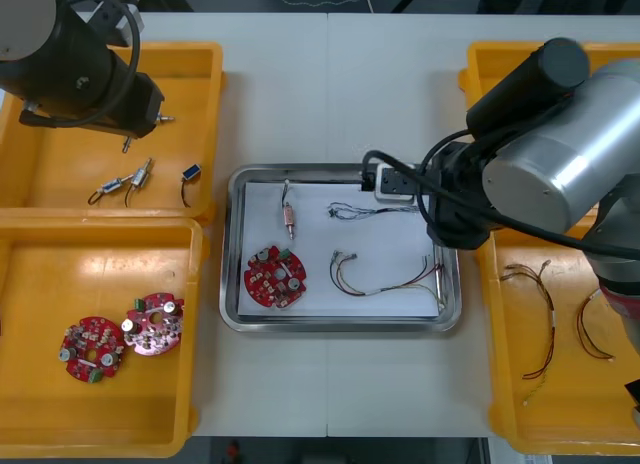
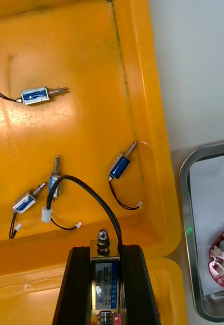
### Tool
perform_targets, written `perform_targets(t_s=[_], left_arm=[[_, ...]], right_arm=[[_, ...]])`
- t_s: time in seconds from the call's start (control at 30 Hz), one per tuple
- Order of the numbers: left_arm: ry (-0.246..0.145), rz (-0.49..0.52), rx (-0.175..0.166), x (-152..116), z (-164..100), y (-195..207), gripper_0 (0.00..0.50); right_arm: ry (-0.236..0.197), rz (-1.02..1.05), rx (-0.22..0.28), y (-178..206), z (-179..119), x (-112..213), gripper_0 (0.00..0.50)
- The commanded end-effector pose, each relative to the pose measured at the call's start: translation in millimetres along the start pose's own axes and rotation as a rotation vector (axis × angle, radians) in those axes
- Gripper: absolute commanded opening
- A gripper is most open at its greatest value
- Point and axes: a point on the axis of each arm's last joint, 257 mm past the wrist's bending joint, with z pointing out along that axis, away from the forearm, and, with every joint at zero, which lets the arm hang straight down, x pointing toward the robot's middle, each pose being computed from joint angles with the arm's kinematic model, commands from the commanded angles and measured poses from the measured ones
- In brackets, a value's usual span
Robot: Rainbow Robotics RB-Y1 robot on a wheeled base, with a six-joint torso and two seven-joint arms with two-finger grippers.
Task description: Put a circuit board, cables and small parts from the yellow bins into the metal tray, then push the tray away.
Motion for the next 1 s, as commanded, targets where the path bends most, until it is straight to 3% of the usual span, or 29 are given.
perform_targets(t_s=[0.03, 0.17, 0.4, 0.7, 1.0], left_arm=[[-0.055, -0.130, 0.051, -8, -4, -33, 0.000], [-0.059, -0.133, 0.076, -10, -1, -62, 0.000], [-0.081, -0.124, 0.105, -15, 7, -112, 0.000], [-0.100, -0.092, 0.142, -6, 22, -181, 0.001], [-0.123, -0.058, 0.165, 4, 51, -219, 0.003]], right_arm=[[-0.040, 0.174, 0.058, -14, -37, 3, 0.500], [-0.084, 0.310, 0.127, -35, -61, 10, 0.500], [-0.126, 0.583, 0.130, -50, -77, 41, 0.500], [-0.060, 0.907, 0.115, -37, -84, 121, 0.500], [0.017, 1.132, 0.118, -13, -86, 181, 0.500]])
